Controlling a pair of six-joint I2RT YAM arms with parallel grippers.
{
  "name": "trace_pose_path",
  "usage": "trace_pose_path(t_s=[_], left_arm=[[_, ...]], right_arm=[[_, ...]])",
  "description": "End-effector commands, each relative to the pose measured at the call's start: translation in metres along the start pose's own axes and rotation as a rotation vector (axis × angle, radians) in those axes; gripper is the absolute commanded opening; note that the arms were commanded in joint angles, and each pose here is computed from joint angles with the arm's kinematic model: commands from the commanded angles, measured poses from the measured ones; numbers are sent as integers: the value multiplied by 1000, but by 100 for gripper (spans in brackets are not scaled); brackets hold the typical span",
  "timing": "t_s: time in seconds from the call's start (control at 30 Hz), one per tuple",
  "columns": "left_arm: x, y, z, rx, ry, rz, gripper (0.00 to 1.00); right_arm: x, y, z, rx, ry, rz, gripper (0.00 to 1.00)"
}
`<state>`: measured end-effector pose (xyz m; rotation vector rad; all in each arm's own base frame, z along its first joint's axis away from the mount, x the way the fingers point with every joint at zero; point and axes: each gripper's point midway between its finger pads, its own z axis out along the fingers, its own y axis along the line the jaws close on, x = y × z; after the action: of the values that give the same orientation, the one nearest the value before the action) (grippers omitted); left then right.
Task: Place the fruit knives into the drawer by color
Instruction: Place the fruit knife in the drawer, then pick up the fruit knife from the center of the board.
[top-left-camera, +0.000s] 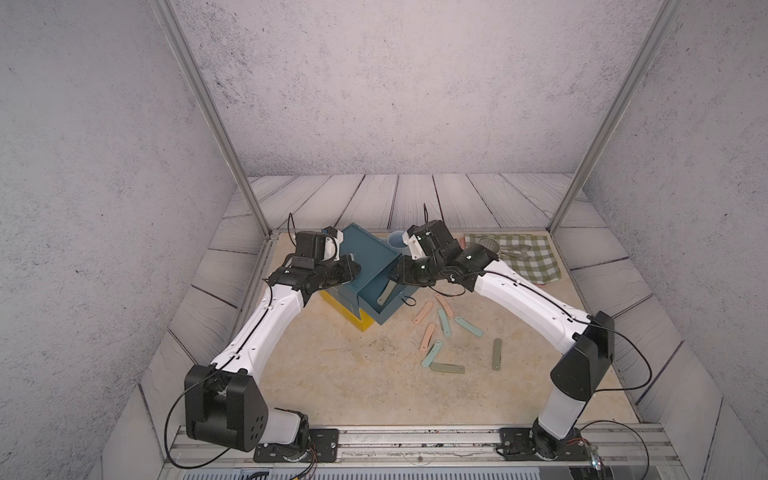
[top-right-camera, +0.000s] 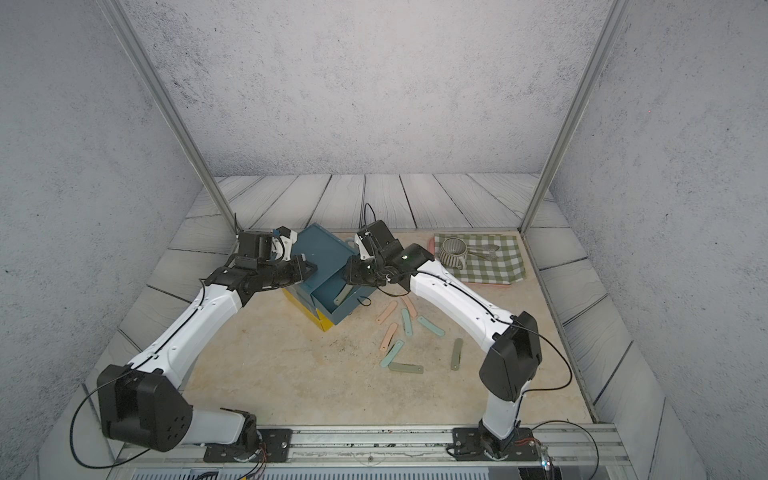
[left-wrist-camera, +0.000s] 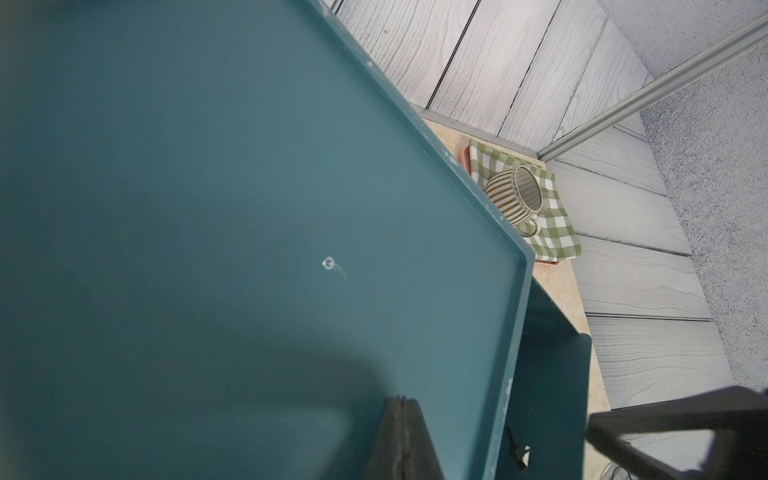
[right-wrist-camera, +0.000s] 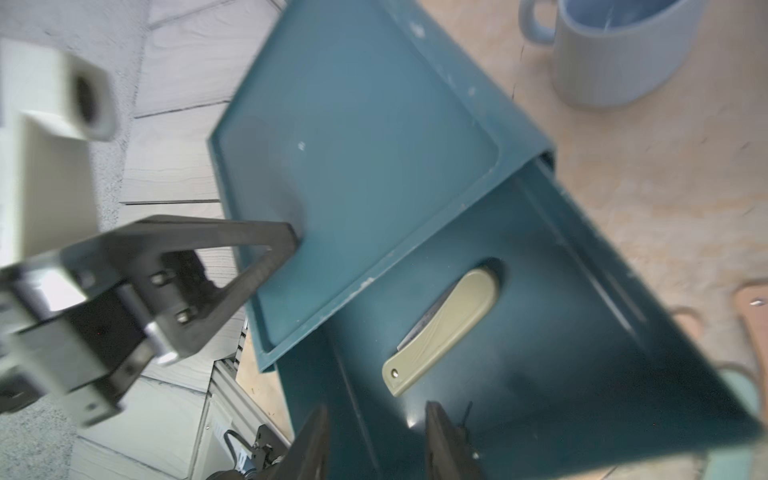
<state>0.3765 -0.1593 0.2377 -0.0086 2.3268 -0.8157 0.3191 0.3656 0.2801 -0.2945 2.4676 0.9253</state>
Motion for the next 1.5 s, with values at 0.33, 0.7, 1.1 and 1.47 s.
trace_pose_path(t_s=[0.33,0.7,1.1,1.47], left_arm=[[33,25,4,-84,109,-56,0],[34,26,4,-84,106,-59,0],[34,25,1,-85,100,-54,0],[34,25,1,-86,101,-52,0]], right_arm=[[45,-144,-132,503,-69,9,46],[142,-264,-118,688,115,269,48],[199,-319,-72,715,308,390,48],[219,-335,-53,719,394,426,47]])
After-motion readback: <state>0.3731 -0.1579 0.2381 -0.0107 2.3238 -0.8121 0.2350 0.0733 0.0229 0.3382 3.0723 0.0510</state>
